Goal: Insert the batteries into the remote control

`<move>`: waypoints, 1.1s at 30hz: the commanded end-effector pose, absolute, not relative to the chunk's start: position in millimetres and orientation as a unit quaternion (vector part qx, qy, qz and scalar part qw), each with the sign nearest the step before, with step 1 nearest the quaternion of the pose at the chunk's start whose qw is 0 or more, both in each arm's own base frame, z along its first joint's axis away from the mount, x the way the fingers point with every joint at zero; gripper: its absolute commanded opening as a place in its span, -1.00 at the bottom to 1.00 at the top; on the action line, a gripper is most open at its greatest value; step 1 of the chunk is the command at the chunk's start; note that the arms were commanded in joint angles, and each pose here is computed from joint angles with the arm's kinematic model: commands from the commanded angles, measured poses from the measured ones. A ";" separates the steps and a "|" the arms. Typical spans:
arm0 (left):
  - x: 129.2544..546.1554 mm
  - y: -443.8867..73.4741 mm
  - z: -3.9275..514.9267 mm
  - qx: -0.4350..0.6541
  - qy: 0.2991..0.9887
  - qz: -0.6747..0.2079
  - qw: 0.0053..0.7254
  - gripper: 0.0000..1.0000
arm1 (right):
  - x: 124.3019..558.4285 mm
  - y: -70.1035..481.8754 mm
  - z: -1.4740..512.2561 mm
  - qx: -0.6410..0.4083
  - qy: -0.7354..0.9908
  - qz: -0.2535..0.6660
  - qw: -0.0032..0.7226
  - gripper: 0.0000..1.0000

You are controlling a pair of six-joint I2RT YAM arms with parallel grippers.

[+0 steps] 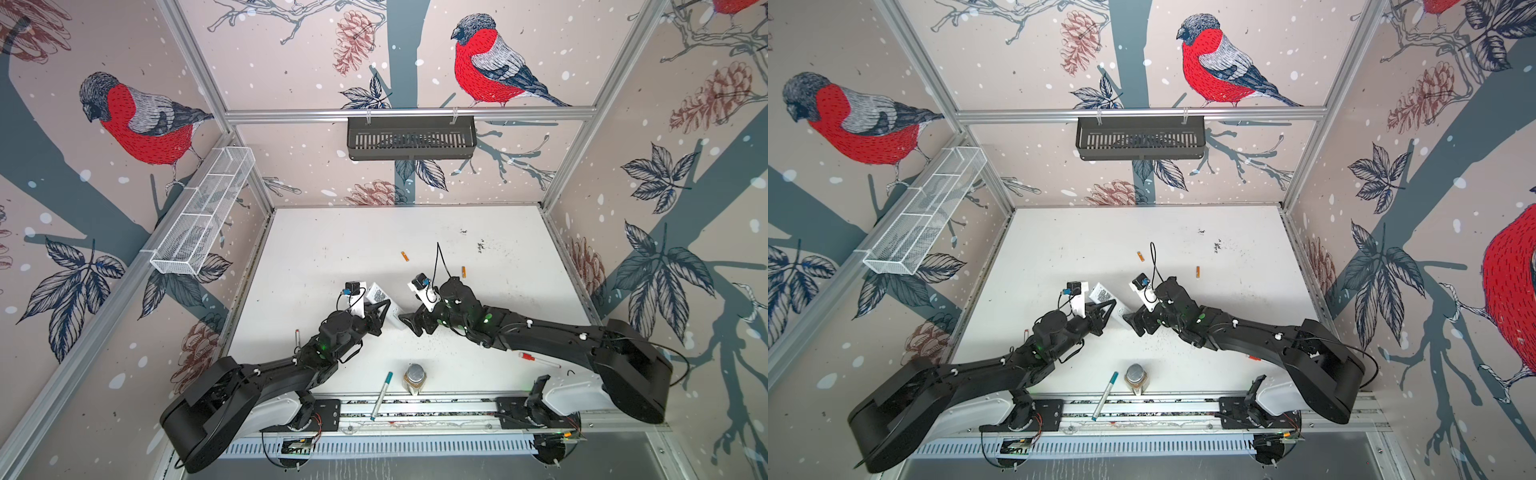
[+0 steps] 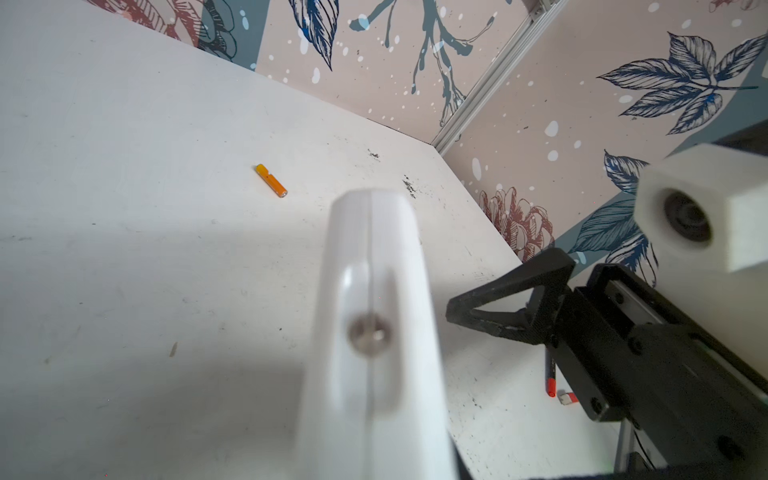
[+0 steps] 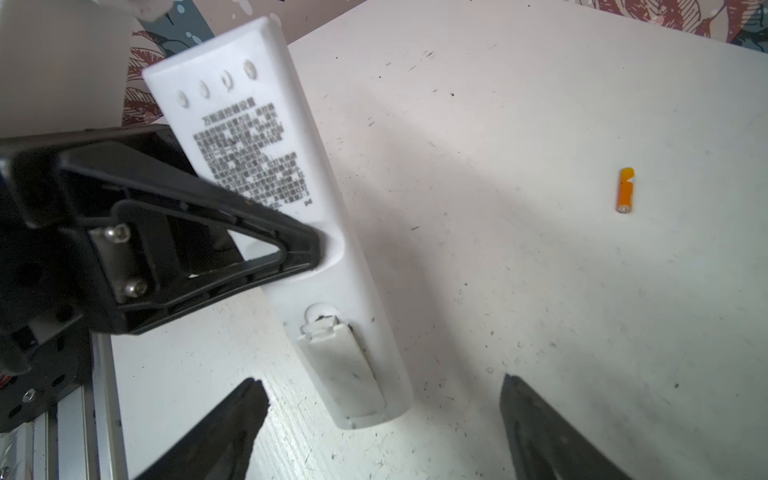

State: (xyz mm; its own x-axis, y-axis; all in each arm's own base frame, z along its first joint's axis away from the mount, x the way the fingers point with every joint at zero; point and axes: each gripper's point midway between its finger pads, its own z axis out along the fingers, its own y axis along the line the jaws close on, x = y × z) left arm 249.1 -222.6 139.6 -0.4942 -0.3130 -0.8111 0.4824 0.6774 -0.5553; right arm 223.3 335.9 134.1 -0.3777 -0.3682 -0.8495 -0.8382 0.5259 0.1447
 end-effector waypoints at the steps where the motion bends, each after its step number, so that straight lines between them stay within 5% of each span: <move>1: 245.0 -222.2 140.4 0.070 0.773 -0.391 0.495 -1.00 | 218.4 343.3 148.2 -0.409 0.751 0.304 0.420 0.83; 26: 239.1 -229.4 161.5 0.091 0.763 -0.410 0.491 -1.00 | 215.7 363.0 140.8 -0.412 0.758 0.280 0.422 0.66; 33: 238.0 -231.2 164.4 0.096 0.760 -0.414 0.491 -1.00 | 217.0 363.3 133.4 -0.412 0.763 0.274 0.415 0.36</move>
